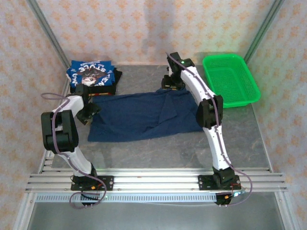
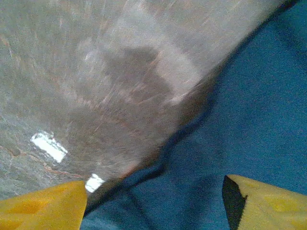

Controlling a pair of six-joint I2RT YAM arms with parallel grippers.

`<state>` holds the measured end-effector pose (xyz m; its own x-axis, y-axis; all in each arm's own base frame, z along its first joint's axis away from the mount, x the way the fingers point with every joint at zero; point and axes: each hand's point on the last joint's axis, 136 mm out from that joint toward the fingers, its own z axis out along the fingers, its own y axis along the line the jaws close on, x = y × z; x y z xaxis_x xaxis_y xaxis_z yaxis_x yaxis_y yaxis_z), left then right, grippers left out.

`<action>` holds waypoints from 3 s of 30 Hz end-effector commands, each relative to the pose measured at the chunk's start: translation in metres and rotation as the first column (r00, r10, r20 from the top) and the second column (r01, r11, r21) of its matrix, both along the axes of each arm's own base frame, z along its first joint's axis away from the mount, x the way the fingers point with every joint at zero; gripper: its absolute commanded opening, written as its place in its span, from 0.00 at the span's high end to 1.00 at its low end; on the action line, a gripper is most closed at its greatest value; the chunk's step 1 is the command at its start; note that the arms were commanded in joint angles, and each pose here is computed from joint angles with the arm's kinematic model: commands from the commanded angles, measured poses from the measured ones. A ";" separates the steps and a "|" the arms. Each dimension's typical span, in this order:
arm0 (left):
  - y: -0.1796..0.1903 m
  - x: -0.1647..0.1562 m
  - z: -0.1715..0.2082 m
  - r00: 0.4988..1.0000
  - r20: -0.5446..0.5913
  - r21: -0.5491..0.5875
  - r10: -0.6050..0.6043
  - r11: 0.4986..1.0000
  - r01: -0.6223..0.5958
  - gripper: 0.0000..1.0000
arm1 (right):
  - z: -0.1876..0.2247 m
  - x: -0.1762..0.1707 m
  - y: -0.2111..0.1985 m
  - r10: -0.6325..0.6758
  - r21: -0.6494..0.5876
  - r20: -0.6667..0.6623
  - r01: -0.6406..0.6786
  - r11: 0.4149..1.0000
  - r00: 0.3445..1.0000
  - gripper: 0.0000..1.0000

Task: Fold and stack the t-shirts

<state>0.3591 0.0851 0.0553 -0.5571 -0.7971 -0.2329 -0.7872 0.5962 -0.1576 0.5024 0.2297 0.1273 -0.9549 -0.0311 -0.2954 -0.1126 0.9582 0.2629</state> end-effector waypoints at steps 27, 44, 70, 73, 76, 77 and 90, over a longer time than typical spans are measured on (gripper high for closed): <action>-0.057 -0.060 0.061 0.978 0.174 -0.117 -0.113 0.984 0.134 0.01 | -0.057 -0.105 -0.027 -0.358 0.362 -0.312 0.459 0.811 0.880 0.50; -0.028 -0.079 -0.027 0.996 0.026 -0.097 0.091 0.991 -0.088 0.04 | -0.077 -0.120 -0.032 -0.380 0.264 -0.376 0.491 0.830 0.845 0.52; -0.008 -0.121 -0.057 0.957 -0.117 -0.050 0.265 0.961 -0.272 0.04 | -0.020 -0.053 0.020 -0.342 0.470 -0.274 0.436 0.768 0.899 1.00; -0.008 -0.120 -0.055 0.958 -0.111 -0.049 0.266 0.961 -0.273 0.04 | -0.016 -0.039 0.031 -0.328 0.496 -0.274 0.425 0.758 0.904 1.00; -0.006 -0.121 -0.052 0.957 -0.109 -0.036 0.268 0.961 -0.273 0.03 | -0.012 -0.023 0.038 -0.326 0.514 -0.262 0.417 0.749 0.908 1.00; -0.005 -0.122 -0.051 0.957 -0.109 -0.034 0.269 0.961 -0.274 0.03 | -0.011 -0.017 0.041 -0.325 0.521 -0.260 0.415 0.746 0.910 1.00; 0.005 -0.120 -0.023 0.955 -0.048 -0.003 0.294 0.956 -0.294 0.02 | -0.015 0.016 0.059 -0.283 0.518 -0.243 0.371 0.771 0.928 0.44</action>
<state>0.2585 0.0816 0.0269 -0.3326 -0.9257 -0.1801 -0.9128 0.3640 -0.1854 0.5242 0.2937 0.0947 -0.9005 0.4346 0.0127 0.2959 0.5911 0.7504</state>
